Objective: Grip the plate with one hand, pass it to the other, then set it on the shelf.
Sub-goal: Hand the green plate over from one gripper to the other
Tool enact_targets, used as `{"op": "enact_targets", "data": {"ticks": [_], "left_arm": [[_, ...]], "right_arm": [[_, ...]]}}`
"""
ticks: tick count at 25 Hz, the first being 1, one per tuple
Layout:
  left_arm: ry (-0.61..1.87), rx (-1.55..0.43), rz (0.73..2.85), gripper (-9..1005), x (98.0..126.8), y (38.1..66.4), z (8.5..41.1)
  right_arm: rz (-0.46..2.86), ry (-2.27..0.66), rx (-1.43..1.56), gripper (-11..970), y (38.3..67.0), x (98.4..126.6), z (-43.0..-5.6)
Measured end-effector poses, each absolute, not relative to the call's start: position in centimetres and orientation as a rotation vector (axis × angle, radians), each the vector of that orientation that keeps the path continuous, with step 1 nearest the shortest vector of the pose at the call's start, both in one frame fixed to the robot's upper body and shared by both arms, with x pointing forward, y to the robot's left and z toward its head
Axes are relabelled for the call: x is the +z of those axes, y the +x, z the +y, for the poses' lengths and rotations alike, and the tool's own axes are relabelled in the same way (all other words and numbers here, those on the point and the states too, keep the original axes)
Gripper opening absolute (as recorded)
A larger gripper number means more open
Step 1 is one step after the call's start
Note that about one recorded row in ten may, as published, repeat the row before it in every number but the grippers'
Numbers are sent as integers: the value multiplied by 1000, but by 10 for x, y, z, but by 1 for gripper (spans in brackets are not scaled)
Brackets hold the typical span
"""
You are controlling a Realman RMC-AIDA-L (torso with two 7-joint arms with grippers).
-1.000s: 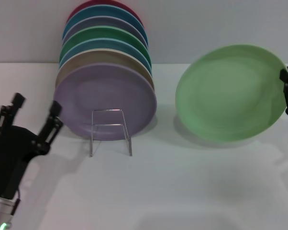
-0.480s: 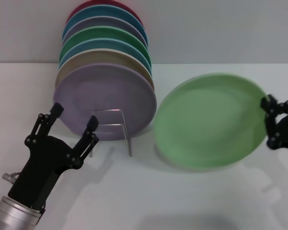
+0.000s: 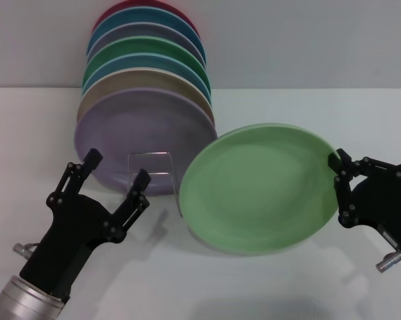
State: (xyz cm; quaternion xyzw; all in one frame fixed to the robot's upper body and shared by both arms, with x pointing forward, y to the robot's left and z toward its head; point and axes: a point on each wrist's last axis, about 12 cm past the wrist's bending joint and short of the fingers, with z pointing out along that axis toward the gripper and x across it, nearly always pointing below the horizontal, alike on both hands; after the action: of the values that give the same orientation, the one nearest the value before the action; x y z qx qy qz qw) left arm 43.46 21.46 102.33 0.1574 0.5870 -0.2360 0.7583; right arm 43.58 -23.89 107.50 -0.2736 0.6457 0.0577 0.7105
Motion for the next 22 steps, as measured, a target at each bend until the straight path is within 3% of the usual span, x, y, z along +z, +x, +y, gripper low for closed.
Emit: {"op": "enact_targets", "data": {"ticks": [22], "left_arm": [[432,-592,1391,731,1014,443,187]], "right_arm": [[1408,-653,135,20,457,1078,-231]]}}
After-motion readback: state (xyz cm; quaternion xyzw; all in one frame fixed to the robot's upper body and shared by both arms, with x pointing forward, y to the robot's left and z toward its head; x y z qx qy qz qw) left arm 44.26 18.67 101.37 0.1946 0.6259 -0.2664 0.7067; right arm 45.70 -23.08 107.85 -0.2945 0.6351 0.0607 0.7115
